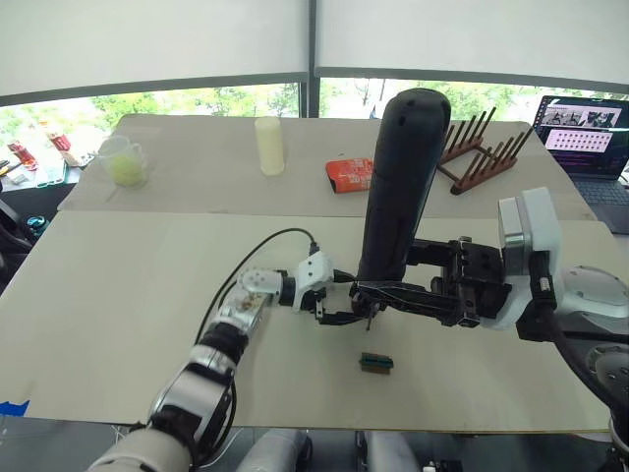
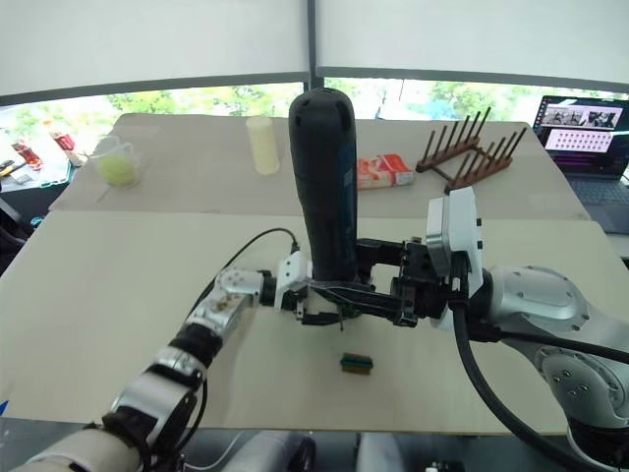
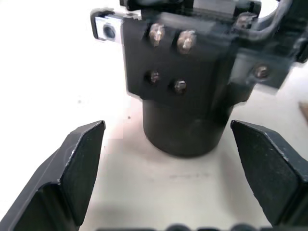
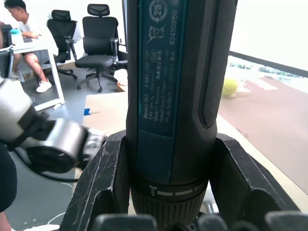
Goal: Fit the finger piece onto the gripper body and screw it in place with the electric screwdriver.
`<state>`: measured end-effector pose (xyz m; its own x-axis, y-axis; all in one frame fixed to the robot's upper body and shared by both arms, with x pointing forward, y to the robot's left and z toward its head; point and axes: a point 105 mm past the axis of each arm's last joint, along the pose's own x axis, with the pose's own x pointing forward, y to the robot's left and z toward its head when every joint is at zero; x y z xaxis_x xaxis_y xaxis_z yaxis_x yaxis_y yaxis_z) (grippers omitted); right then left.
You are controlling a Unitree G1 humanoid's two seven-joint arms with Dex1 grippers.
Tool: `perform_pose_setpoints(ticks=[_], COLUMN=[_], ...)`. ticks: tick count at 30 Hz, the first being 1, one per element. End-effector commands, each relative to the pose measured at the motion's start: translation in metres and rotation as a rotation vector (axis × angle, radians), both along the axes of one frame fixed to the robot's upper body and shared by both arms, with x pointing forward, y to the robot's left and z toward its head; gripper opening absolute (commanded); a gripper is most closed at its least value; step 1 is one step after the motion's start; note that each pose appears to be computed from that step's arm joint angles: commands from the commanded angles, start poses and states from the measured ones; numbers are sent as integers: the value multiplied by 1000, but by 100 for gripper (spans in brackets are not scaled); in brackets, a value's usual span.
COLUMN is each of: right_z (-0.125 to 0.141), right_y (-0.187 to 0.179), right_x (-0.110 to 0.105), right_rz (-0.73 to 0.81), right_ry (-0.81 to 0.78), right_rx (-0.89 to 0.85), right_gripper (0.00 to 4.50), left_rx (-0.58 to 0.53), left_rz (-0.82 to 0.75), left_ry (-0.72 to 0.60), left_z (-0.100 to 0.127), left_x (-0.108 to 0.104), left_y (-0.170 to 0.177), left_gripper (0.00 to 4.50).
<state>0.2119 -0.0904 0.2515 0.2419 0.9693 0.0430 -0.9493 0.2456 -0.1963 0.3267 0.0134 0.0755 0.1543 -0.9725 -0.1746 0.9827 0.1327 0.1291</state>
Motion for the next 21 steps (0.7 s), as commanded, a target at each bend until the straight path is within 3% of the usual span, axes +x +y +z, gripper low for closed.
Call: perform_pose_setpoints(ticks=[1, 13, 16, 19, 21], right_z=[11, 19, 22, 25, 27], right_y=[1, 4, 6, 8, 10], right_x=[-6, 1, 4, 7, 11], right_rz=[26, 23, 18, 9, -4], right_ry=[-68, -94, -110, -127, -145], right_rx=[26, 30, 32, 37, 38], right_gripper=[191, 191, 191, 191, 191], left_rx=[-30, -6, -13, -11, -9], left_rz=[21, 101, 98, 97, 98], left_ry=[-30, -21, -30, -37, -38], left_z=[10, 1, 2, 2, 1], left_x=[-7, -11, -12, -11, -11], left_y=[-9, -22, -22, -22, -21], left_gripper=[450, 450, 366, 226, 226])
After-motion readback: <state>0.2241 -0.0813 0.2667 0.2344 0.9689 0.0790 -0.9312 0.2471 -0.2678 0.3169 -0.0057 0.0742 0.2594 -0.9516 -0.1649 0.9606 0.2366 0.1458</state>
